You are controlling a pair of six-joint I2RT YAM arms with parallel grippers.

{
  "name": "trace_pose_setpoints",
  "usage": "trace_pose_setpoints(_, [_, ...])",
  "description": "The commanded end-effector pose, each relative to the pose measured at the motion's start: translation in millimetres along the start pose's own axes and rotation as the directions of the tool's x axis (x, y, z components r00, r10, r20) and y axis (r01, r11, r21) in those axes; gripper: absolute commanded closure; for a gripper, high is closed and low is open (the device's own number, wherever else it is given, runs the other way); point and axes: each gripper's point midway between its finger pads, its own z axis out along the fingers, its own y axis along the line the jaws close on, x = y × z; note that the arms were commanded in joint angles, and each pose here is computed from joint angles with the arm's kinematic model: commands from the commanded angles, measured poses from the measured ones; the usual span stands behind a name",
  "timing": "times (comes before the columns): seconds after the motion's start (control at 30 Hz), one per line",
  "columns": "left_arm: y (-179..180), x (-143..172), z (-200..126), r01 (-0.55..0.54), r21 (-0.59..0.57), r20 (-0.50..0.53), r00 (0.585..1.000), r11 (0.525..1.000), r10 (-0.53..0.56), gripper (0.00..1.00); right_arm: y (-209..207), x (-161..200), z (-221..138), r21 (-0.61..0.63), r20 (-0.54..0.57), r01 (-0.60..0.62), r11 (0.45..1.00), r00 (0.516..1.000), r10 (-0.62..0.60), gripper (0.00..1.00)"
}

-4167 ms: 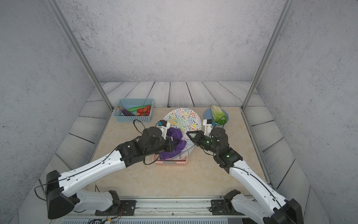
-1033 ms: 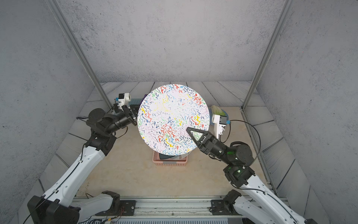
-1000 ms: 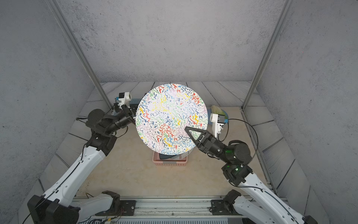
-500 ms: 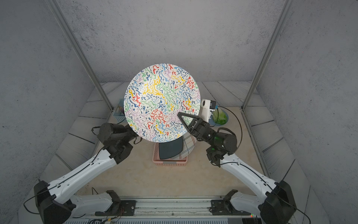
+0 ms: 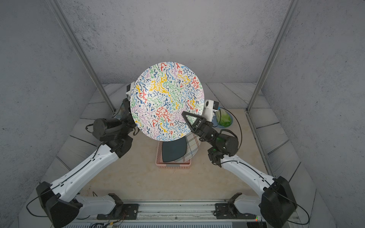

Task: Wipe the wet plate dry
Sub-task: Wipe the plate with towel.

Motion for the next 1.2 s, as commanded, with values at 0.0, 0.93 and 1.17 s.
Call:
trace_pose_setpoints(0.0, [-13,39,6,-0.029,0.042,-0.111,0.993,0.999,0.033,1.00,5,-23,11,-0.017,0.065,0.044,0.999,0.997,-0.043,1.00])
trace_pose_setpoints(0.93, [47,26,-75,-0.350,-0.363,-0.070,0.935,0.864,0.349,1.00,-37,-98,-36,0.182,0.265,0.020,0.983,0.962,-0.068,1.00])
trace_pose_setpoints(1.17, [106,-6,-136,-0.628,-0.694,-0.332,0.712,0.351,0.618,1.00,-82,-55,-46,0.491,0.048,0.105,0.865,0.988,-0.147,1.00])
